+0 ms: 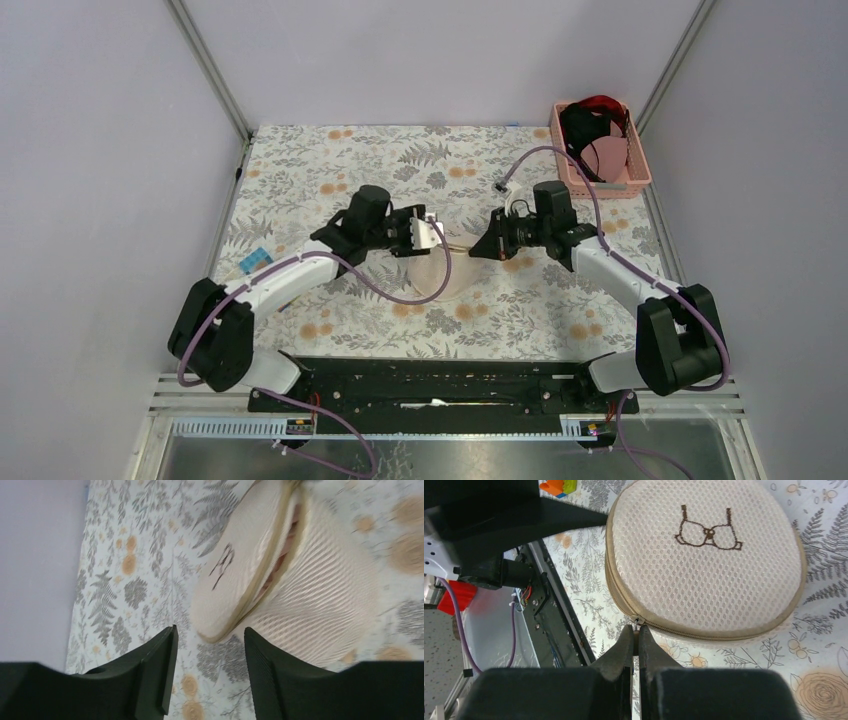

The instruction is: Unzip the laundry bag and remove the bra

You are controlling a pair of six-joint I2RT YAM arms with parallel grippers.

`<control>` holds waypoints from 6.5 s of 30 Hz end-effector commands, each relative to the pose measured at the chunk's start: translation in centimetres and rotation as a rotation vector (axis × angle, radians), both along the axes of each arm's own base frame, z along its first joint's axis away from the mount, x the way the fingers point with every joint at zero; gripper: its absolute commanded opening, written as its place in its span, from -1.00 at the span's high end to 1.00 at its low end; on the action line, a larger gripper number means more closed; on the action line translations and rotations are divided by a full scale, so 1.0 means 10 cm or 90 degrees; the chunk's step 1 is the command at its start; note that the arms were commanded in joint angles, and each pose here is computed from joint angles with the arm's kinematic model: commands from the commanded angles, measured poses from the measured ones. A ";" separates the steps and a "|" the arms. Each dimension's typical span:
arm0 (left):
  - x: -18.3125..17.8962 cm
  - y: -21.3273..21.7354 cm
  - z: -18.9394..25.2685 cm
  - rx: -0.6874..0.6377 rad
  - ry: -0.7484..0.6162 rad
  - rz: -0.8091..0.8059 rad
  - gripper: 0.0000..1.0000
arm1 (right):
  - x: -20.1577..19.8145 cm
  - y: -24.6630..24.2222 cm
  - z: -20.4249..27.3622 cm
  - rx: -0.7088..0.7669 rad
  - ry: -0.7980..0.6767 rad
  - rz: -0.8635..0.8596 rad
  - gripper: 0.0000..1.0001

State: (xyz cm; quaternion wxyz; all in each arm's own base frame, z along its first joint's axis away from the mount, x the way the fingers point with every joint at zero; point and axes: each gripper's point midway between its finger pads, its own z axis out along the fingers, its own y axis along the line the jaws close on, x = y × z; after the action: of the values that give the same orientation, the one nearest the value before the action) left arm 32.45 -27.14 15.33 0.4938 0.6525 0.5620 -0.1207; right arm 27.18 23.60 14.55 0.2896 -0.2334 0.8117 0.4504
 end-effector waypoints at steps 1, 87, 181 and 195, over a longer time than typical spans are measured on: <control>-0.39 -0.27 0.37 -0.053 0.009 -0.074 -0.17 | -0.05 0.12 0.21 0.033 -0.032 0.028 1.00; 0.01 0.13 -0.02 -0.020 -0.015 0.012 1.00 | 0.28 -0.05 0.18 -0.016 -0.041 0.017 1.00; -0.17 -0.29 -0.08 -0.034 0.060 -0.001 1.00 | 0.31 0.05 0.13 -0.016 0.032 0.030 1.00; -0.13 -0.02 -0.24 -0.014 0.034 -0.007 1.00 | 0.43 -0.23 -0.14 -0.054 0.046 0.029 1.00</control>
State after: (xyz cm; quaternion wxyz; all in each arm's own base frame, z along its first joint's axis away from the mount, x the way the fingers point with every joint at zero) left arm 30.30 -30.82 14.64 0.5079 0.6485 0.5361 -0.1849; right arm 30.11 23.61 13.68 0.2282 -0.2573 0.8194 0.4585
